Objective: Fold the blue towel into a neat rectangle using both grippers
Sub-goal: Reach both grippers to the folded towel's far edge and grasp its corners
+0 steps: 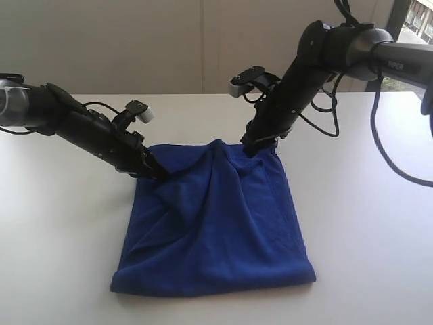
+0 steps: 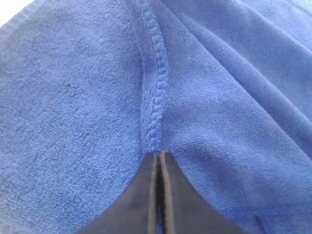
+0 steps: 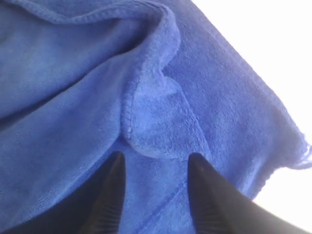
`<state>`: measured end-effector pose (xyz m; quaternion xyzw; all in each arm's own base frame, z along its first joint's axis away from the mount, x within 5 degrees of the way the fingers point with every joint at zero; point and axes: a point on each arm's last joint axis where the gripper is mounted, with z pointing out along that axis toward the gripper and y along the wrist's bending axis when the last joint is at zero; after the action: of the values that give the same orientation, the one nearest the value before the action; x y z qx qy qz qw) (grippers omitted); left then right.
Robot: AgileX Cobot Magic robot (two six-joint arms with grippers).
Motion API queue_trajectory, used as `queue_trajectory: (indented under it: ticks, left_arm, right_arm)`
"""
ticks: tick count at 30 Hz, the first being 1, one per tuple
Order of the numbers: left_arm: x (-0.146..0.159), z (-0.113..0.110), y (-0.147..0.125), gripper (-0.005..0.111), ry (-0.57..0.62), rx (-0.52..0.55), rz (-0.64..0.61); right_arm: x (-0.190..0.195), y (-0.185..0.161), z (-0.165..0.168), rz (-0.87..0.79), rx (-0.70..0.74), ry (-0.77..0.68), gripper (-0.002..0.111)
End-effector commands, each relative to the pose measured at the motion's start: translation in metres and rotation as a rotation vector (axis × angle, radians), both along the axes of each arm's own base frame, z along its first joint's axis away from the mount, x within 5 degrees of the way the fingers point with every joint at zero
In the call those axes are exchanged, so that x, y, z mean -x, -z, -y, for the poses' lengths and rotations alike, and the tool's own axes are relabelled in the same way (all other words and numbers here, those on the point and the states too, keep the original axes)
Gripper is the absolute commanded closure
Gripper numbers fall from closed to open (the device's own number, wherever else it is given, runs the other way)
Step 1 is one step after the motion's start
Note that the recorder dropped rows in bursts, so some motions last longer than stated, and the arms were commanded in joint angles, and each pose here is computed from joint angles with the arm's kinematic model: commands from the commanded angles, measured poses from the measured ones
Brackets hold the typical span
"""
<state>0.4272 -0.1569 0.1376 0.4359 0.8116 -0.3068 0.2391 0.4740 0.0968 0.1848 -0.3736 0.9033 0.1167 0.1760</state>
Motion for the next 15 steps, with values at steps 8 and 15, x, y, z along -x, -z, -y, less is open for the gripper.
queue_trajectory:
  ticks: [8,15]
  left_arm:
    - [0.004,0.001,-0.059,0.107,0.035,0.022,0.129]
    - [0.005,0.0,-0.059,0.107,0.043,0.011,0.131]
  right_arm:
    - [-0.001,0.02,-0.022,0.058,0.056,-0.177,0.054]
    - [-0.005,0.038,-0.016,0.037,0.129,-0.153,0.054]
